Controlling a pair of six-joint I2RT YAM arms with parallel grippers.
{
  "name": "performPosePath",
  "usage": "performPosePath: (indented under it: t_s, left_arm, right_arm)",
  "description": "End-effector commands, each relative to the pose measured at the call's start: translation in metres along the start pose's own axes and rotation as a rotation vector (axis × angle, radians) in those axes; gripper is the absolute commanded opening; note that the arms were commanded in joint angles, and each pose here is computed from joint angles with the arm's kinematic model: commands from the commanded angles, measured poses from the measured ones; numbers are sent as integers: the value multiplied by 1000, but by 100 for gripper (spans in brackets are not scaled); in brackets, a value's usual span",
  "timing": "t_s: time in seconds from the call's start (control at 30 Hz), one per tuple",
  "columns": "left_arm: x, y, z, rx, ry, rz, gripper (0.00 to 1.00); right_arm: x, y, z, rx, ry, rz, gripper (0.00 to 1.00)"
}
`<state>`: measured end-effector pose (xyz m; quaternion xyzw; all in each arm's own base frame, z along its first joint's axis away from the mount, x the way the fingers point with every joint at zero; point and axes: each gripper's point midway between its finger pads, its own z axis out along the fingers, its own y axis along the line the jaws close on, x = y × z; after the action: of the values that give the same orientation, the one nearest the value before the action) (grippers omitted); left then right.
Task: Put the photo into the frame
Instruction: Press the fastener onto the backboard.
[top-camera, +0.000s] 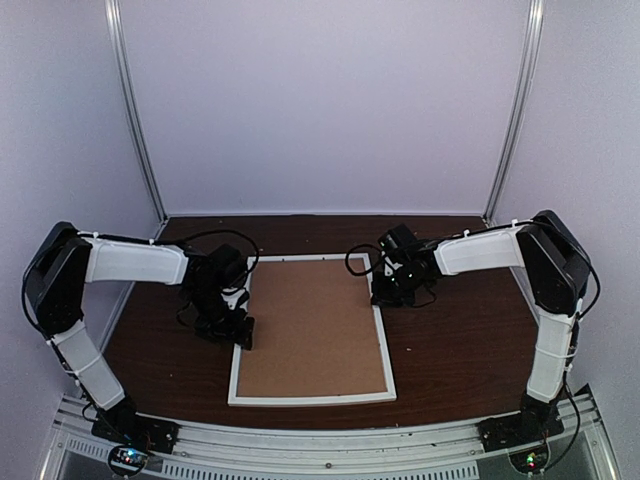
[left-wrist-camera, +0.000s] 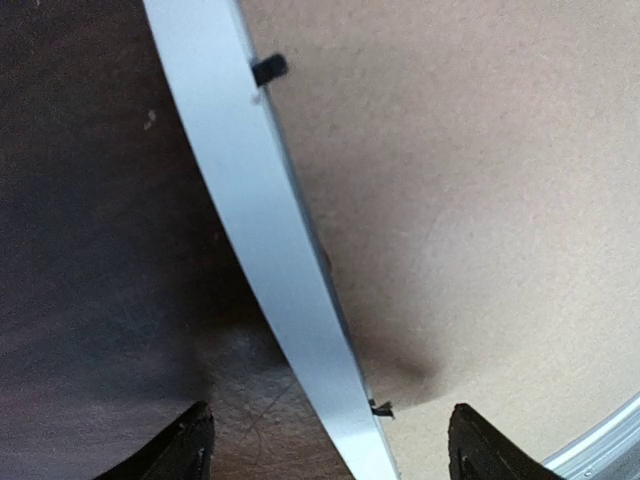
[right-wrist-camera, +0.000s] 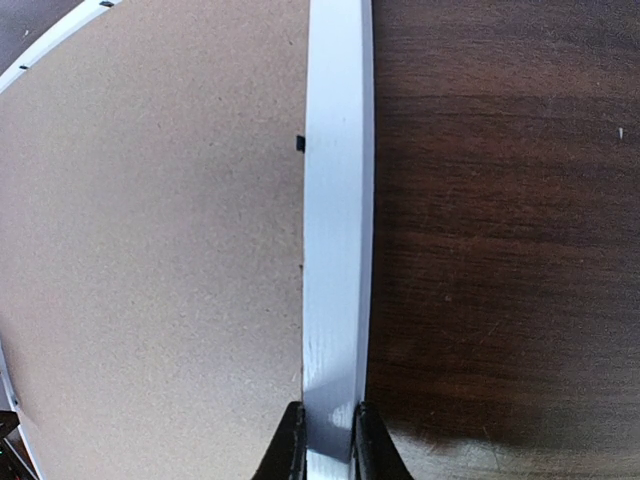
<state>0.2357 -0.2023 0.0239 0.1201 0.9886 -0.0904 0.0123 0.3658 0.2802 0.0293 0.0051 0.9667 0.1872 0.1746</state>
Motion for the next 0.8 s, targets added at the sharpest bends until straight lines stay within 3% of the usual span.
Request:
performPosePath:
  t_s: [0.0, 0.3, 0.77]
  left_arm:
    - [-28, -12, -24, 39, -122, 15, 81]
    - [-56, 10, -16, 41, -120, -44, 71]
    - [-68, 19, 6, 39, -79, -32, 36]
  right_arm:
    - [24, -18, 8, 55, 89, 14, 0]
    - [28, -17, 9, 47, 106, 16, 0]
    - [27, -17, 6, 52, 108, 14, 2]
